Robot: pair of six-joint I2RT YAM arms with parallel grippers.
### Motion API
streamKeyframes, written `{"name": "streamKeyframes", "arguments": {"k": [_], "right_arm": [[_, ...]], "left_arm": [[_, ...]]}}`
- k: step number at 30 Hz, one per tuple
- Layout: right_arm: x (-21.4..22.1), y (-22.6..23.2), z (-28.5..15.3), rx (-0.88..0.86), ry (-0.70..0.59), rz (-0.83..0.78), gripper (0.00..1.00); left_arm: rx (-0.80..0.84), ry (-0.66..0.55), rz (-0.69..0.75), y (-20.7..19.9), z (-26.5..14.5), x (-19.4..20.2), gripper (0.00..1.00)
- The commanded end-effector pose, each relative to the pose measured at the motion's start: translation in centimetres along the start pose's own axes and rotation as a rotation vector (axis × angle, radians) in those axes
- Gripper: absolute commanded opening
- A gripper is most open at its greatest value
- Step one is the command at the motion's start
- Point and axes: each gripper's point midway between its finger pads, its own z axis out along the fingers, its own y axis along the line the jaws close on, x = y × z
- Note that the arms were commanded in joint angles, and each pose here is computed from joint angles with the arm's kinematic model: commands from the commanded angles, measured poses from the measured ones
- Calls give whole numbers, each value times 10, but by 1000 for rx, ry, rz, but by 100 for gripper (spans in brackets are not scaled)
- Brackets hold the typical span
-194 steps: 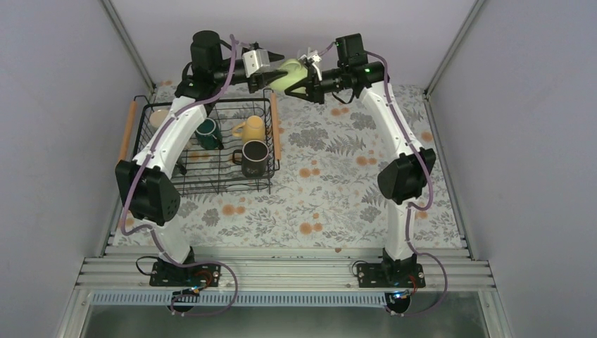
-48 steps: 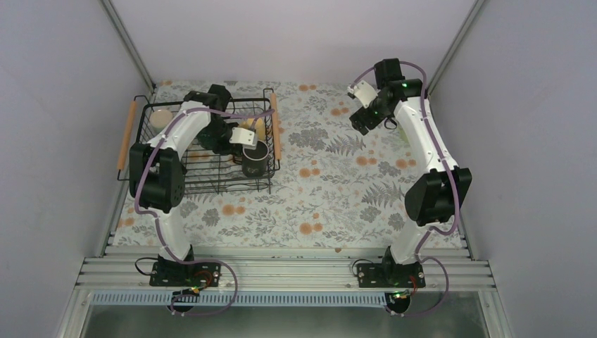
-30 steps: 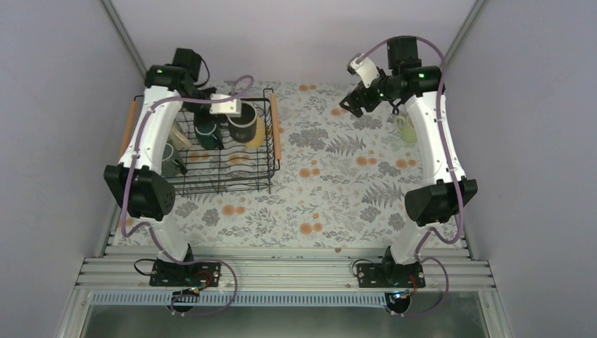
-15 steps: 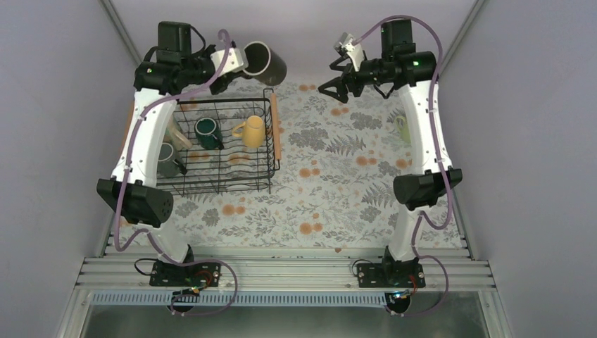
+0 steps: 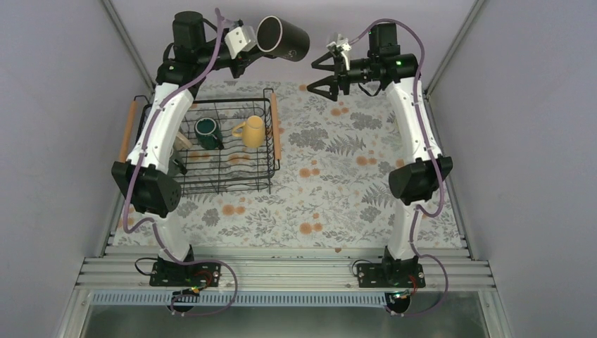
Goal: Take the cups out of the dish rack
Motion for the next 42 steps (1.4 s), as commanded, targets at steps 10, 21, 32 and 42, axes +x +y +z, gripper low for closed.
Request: {"name": "streamKeyframes", "arguments": {"k": [10,21,32,42], "right_arm": [[-49,1,-40,-242,-311,-105,97],[-57,-12,-33,-250,-323,-111,95],[-64,12,-30,-309,-316,-108,81],[-70,26,-26,-324,-315,-90,28]], "left_arm": [[144,-300,-21,-7,5,-53,3],[220,-340,-61,-20,27,-47,2],[298,-341,-91,-33,60,-31,2],[355,-363,-97,-43,61,-38,2]]}}
